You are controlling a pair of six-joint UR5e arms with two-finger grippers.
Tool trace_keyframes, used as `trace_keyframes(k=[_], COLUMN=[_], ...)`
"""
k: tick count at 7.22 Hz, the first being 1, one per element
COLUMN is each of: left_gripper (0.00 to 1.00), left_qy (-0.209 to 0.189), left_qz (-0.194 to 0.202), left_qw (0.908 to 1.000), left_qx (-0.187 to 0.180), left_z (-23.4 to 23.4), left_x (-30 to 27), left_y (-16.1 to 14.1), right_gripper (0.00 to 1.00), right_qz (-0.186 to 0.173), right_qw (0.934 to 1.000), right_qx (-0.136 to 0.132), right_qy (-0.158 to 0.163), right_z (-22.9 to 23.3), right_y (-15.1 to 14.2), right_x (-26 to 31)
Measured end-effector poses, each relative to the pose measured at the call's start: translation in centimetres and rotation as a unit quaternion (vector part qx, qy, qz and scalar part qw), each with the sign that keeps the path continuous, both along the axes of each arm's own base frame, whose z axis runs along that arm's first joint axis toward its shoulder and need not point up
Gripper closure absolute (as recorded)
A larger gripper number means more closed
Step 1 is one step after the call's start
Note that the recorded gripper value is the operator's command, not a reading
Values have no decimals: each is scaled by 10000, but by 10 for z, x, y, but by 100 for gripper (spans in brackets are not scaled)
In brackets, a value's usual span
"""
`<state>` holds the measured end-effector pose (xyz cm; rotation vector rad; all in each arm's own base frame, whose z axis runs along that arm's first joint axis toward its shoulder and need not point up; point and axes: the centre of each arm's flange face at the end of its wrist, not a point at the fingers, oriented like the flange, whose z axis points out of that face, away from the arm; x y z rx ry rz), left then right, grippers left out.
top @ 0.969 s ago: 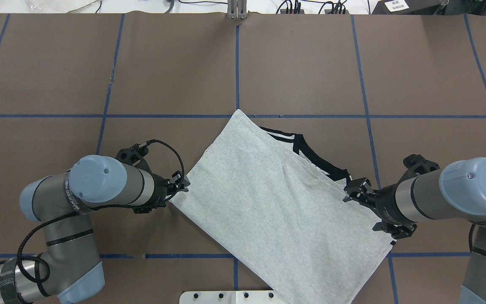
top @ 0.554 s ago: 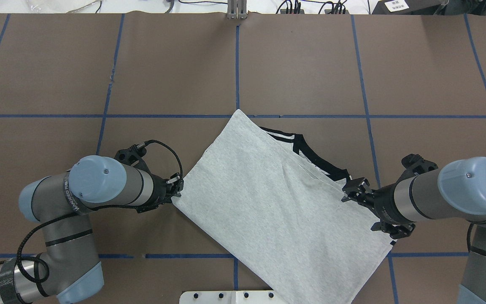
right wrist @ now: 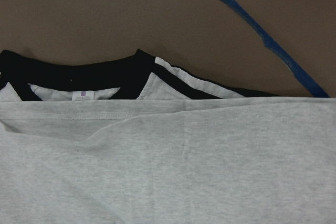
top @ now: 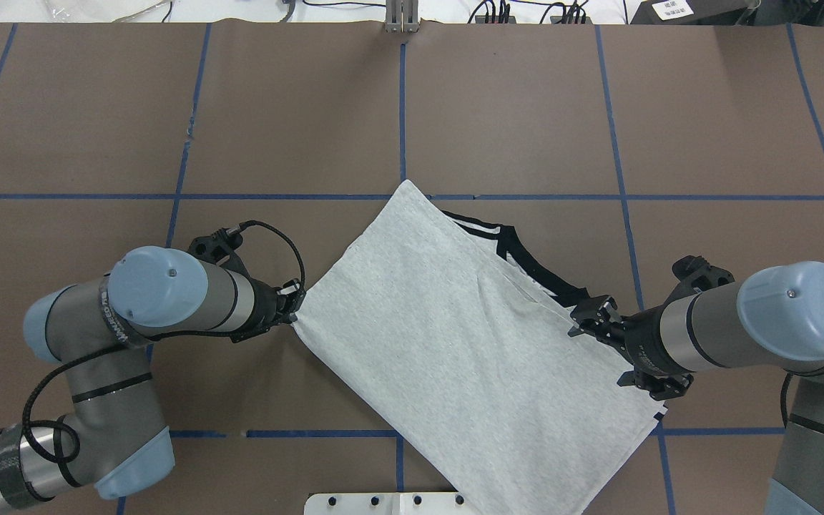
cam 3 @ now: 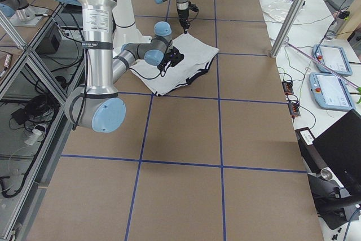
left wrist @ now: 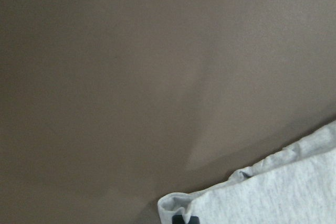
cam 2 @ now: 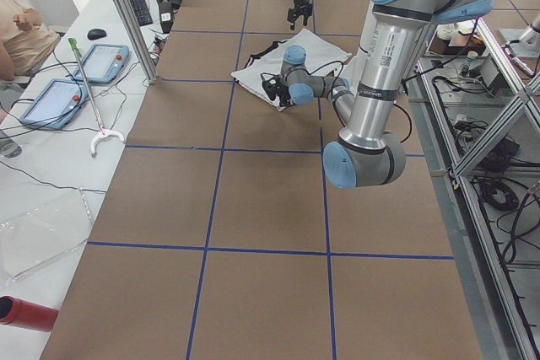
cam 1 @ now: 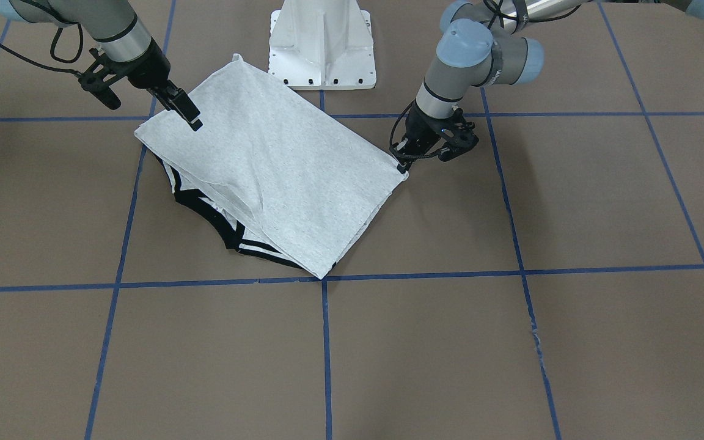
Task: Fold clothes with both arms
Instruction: 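Push the shirt with both grippers, turning it upright lengthwise away from the robot, then move the right gripper to the shirt's near corner while the left arm rises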
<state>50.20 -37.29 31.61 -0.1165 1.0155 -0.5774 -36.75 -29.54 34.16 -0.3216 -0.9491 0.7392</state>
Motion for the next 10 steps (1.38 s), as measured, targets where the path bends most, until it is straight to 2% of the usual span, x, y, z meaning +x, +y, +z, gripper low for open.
trace_keyframes(k=[2, 5, 7, 9, 10], left_gripper=[100, 100, 100, 57, 56], left_qy=[-129, -284, -216, -184, -196], left_qz=[-333, -1056, -1324, -1481, -1480], left_qw=[9990, 9931, 9894, 9854, 9846], left_qx=[250, 418, 559, 818, 909], left_z=[-8, -37, -55, -56, -55], left_x=[-13, -21, -5, 8, 8], left_y=[-68, -219, -291, -322, -328], right_gripper=[0, 0, 0, 0, 0], right_qz=[33, 219, 314, 427, 448], right_qw=[10000, 9997, 9994, 9989, 9987], right_qx=[24, 82, 114, 196, 216], right_qy=[-44, -103, -97, -73, -73], right_z=[-5, -12, -12, -13, -16], right_y=[-2, -16, -22, -28, -34], right_x=[0, 7, 12, 8, -3])
